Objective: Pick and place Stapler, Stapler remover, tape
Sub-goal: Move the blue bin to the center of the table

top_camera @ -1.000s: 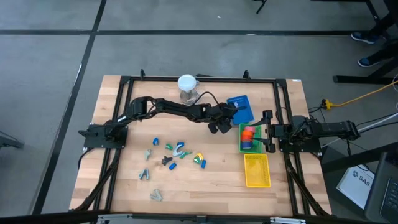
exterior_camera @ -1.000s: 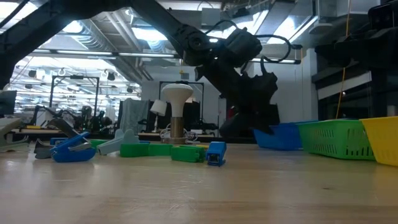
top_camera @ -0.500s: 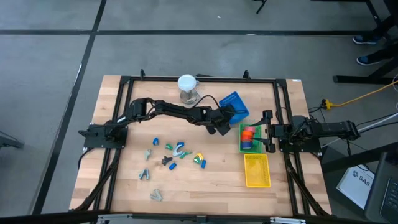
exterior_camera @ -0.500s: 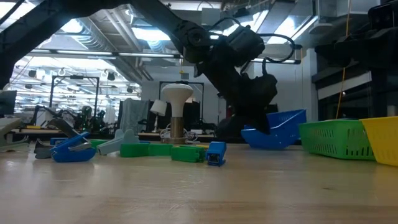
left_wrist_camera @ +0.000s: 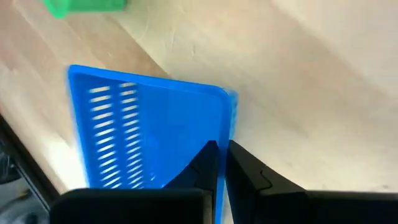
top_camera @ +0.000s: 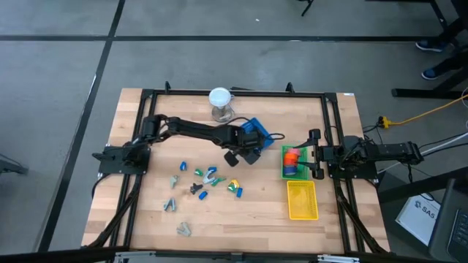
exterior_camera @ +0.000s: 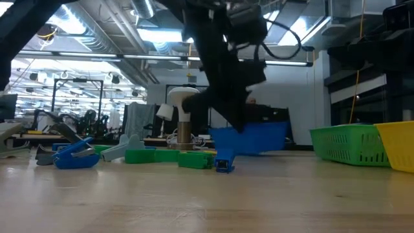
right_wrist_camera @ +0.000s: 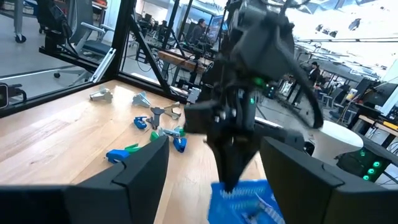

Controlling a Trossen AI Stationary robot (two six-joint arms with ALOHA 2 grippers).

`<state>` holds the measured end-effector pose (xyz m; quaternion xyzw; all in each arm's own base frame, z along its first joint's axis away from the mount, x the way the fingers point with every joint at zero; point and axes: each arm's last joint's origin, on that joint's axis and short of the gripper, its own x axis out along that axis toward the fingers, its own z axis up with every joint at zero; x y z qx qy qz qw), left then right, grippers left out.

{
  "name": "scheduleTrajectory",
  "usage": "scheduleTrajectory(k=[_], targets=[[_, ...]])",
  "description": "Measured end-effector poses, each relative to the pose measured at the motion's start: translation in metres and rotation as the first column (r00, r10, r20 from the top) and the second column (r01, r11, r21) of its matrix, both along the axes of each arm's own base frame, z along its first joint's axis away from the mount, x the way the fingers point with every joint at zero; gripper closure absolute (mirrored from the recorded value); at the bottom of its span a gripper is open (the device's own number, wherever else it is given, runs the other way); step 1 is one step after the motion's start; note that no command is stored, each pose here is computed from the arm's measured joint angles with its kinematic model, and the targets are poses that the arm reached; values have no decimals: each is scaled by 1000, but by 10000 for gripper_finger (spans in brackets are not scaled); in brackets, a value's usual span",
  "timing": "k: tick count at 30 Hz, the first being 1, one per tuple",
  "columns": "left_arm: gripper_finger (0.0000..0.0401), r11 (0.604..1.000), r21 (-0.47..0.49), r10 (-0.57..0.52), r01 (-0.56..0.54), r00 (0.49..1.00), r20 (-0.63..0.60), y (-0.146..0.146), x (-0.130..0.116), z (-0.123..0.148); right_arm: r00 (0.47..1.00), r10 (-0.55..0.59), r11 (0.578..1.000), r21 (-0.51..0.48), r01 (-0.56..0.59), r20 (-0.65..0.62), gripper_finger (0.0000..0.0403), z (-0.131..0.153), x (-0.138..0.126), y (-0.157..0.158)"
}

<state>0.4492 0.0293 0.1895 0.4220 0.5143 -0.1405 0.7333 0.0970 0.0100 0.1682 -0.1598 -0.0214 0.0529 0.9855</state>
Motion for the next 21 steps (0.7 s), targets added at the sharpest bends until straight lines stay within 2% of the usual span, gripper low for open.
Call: scheduleTrajectory(k=[4, 10, 14, 21], targets=[[379, 997, -46, 57, -57, 998, 0, -1, -6, 9, 1000, 0, 1000, 0, 0, 0, 143, 0, 0, 0], [366, 978, -143, 130, -152, 980, -153, -2, -21, 4, 1000, 0, 1000, 0, 0, 0, 143, 0, 0, 0], [365, 959, -187, 180, -215, 966, -186, -4, -25, -2, 1000, 0, 1000, 0, 0, 1, 143, 0, 0, 0], [347, 957, -195, 174, -213, 965, -198, -15, -26, -1, 1000, 0, 1000, 0, 0, 0, 143, 0, 0, 0]])
